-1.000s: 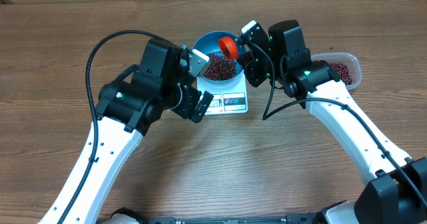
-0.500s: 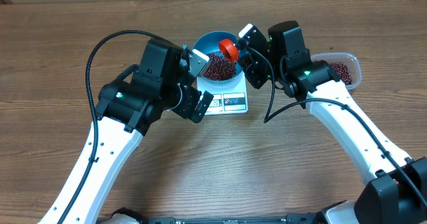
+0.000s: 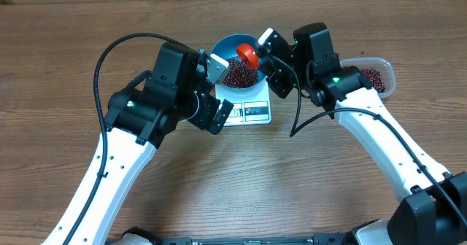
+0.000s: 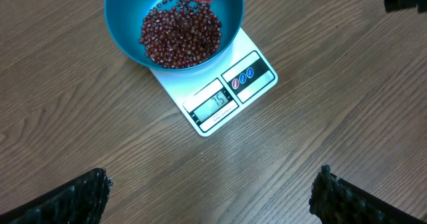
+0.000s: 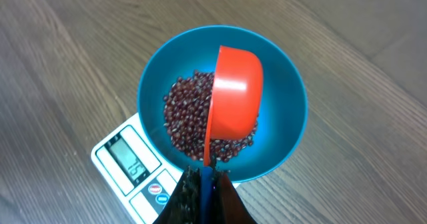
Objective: Scoop item into bowl and weigh 150g on scale
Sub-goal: 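Shake the tilted scoop over the bowl to empty it, then carry the empty scoop right back to the bean tub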
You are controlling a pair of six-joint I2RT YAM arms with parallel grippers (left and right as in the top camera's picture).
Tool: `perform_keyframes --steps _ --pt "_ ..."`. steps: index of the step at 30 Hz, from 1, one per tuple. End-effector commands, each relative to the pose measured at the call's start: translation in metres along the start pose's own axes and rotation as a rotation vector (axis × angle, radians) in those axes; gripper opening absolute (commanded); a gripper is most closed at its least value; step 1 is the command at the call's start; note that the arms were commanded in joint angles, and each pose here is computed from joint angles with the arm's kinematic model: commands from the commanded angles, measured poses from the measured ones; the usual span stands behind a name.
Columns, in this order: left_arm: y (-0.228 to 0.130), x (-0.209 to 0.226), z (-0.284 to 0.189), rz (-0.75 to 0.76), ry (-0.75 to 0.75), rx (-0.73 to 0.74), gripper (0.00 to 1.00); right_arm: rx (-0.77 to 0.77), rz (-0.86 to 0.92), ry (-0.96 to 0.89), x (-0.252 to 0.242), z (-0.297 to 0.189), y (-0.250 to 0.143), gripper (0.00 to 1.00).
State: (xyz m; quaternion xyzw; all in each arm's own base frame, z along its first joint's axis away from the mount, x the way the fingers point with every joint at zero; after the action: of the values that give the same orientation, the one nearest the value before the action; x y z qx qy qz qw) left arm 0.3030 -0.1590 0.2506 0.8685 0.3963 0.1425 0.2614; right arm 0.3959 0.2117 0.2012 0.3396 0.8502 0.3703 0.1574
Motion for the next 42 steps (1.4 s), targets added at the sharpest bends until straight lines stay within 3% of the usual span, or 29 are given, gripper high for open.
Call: perform_keyframes --steps 1,10,14,18,20,24,29,32,36,42 --pt "0.002 0.0 0.0 -0.009 0.001 -0.004 1.0 -0.05 -0.035 -0.039 -0.003 -0.013 0.019 0.04" --pt "0.002 0.0 0.0 -0.009 0.001 -0.004 1.0 -0.039 0.023 -0.053 -0.006 -0.013 0.016 0.04" --pt "0.002 0.0 0.0 -0.009 0.001 -0.004 1.0 -0.058 -0.03 0.071 0.015 -0.013 0.018 0.04" --pt "0.002 0.0 0.0 -0.009 0.001 -0.004 1.0 -0.066 0.047 0.01 0.003 -0.014 0.02 0.04" --pt "0.002 0.0 0.0 -0.009 0.001 -0.004 1.0 -0.062 -0.028 0.071 0.014 -0.014 0.018 0.04" --pt "0.002 0.0 0.0 -0.009 0.001 -0.004 1.0 -0.064 0.06 -0.046 -0.007 -0.014 0.021 0.04" --pt "0.002 0.0 0.0 -0.009 0.001 -0.004 1.0 -0.038 -0.006 -0.002 0.001 -0.013 0.014 0.04" --pt "0.002 0.0 0.0 -0.009 0.001 -0.004 1.0 -0.058 0.164 -0.053 -0.011 -0.017 0.018 0.04" --pt "0.002 0.0 0.0 -0.009 0.001 -0.004 1.0 -0.127 0.296 0.011 -0.016 -0.039 0.028 0.04" --pt "0.002 0.0 0.0 -0.009 0.001 -0.004 1.0 -0.251 0.494 -0.056 -0.067 -0.105 0.029 0.04"
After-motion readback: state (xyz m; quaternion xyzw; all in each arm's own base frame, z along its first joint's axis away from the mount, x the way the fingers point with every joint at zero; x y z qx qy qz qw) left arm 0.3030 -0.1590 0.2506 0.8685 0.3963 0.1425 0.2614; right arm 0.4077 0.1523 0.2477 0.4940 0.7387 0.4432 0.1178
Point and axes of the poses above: each gripper's point midway between its finger pads, its own z axis out along the fingers, its own x axis along the line the jaws close on, y = z × x, the point moved 1 cm from there along -z, back along the fingers, and after that the axes turned 7 degrees about z, right-handed, at the moved point
